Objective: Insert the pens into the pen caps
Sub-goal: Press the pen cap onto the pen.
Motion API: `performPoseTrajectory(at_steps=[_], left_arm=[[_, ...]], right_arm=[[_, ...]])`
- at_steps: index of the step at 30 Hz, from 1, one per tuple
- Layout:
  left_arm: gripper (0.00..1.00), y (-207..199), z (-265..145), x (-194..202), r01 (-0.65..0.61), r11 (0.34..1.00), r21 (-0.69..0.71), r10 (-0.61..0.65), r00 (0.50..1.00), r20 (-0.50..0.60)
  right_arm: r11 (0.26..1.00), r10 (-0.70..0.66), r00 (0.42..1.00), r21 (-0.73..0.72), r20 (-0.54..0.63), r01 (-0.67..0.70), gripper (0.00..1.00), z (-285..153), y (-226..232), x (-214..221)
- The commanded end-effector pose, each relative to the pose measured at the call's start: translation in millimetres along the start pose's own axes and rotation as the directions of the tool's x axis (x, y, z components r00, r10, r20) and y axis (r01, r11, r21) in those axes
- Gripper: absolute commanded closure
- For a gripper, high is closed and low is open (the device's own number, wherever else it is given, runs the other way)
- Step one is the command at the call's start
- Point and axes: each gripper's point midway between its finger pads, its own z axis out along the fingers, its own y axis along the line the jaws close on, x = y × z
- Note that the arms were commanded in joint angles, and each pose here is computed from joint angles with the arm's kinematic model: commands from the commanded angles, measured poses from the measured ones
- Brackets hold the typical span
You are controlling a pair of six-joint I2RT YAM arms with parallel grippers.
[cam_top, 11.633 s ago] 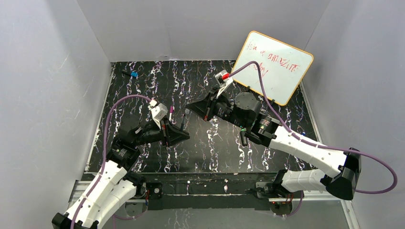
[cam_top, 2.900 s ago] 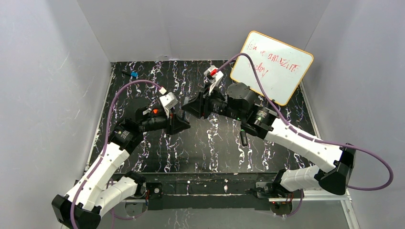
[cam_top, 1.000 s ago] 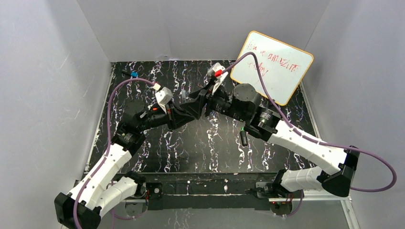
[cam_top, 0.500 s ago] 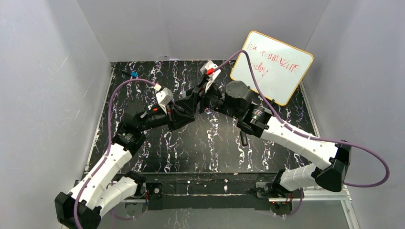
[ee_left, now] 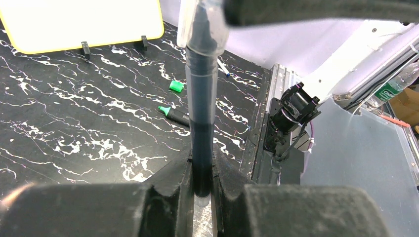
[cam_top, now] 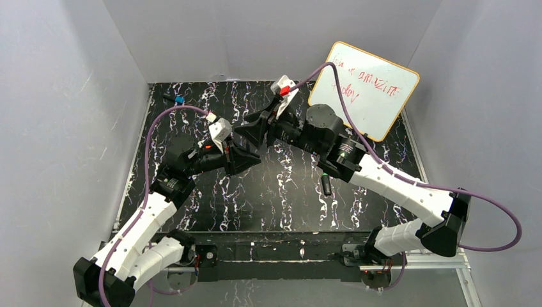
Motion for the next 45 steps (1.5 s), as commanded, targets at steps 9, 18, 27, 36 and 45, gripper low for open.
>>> performPoseTrajectory(at_steps=[9, 18, 27, 36, 45], left_arm=[[1.00, -2, 0, -1, -0.016, 1.000, 0.020, 0.016, 1.000, 0.002], [1.00, -1, 0, 2, -0.012, 1.000, 0.023, 0.013, 1.000, -0.006], [1.00, -1, 0, 6, -0.010, 1.000, 0.024, 0.011, 1.000, -0.023], [1.00, 1, -1, 4, -0.027, 1.000, 0.008, 0.028, 0.999, -0.033], [1.00, 2, -2, 2, -0.037, 0.999, -0.003, 0.037, 0.999, -0.029]], right_arm=[[0.998, -0.025, 0.997, -0.051, 0.076, 0.029, 0.54, 9, 9, -32], [0.998, -0.025, 0.997, -0.056, 0.073, 0.029, 0.85, 10, 8, -32], [0.998, -0.014, 0.999, -0.065, 0.040, 0.016, 0.99, 13, 8, -26], [0.998, -0.012, 1.000, -0.055, 0.025, 0.014, 0.99, 9, 5, -20], [0.999, -0.009, 1.000, -0.045, 0.015, 0.010, 0.99, 4, 1, -16]])
